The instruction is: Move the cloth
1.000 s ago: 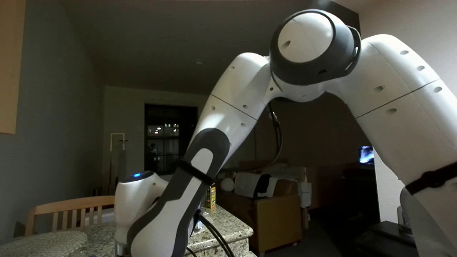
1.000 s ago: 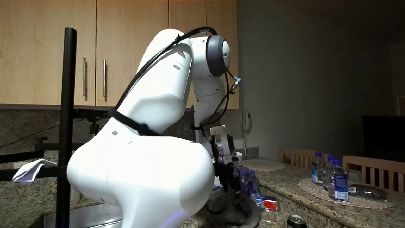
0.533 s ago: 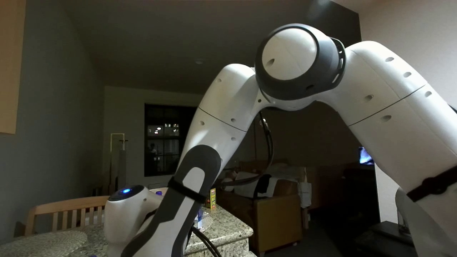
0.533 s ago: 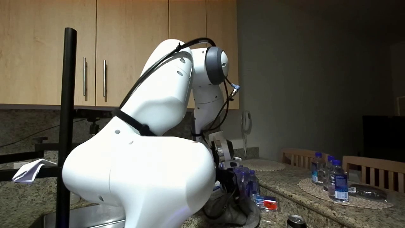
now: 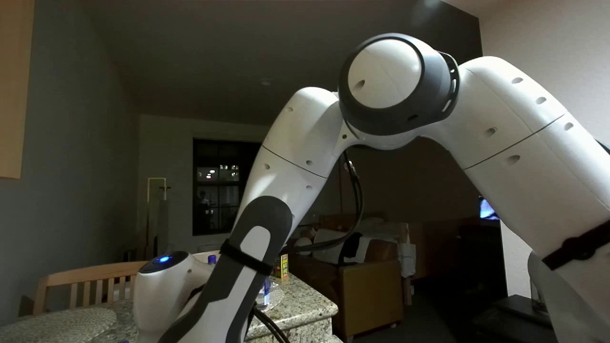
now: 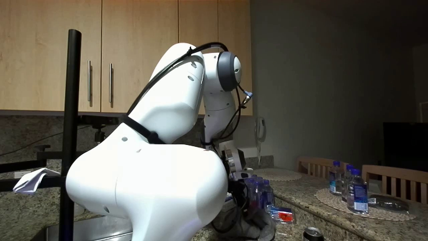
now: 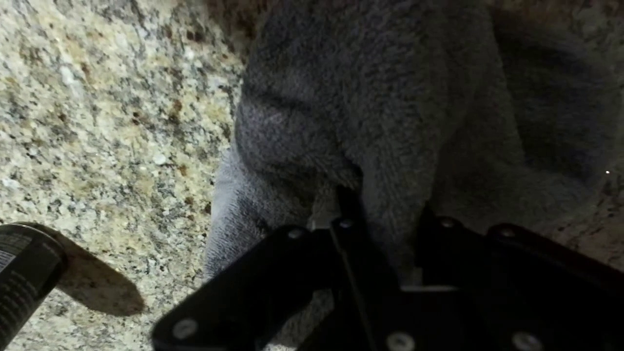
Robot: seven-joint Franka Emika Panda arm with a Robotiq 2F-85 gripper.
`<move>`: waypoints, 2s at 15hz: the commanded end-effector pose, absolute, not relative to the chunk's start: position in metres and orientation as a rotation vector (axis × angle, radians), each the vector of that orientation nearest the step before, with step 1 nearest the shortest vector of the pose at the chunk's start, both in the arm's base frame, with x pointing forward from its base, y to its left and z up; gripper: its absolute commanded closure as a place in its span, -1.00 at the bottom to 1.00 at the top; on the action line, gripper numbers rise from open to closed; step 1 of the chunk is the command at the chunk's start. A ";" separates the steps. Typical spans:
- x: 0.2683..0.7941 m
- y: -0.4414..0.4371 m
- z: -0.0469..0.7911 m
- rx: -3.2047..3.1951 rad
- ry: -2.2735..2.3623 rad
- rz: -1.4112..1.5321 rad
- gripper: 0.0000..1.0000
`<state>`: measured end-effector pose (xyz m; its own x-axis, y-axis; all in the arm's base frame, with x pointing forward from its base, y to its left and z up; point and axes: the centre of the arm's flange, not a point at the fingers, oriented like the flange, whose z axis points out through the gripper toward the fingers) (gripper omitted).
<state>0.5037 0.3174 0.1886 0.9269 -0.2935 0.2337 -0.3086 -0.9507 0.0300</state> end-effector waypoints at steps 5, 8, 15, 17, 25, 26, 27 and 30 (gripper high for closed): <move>0.499 0.316 0.208 3.000 -0.434 0.310 0.82; 0.496 0.318 0.217 2.977 -0.417 0.301 0.82; 0.493 0.321 0.253 2.889 -0.360 0.332 0.82; 0.494 0.320 0.269 2.884 -0.348 0.306 0.82; 0.502 0.332 0.318 2.838 -0.256 0.301 0.82; 0.504 0.334 0.325 2.833 -0.247 0.301 0.82; 0.505 0.336 0.330 2.830 -0.241 0.303 0.82; 0.511 0.343 0.349 2.811 -0.214 0.328 0.82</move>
<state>0.5078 0.3437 0.3245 0.9584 -0.1627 0.2344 -0.2202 -0.9442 0.2449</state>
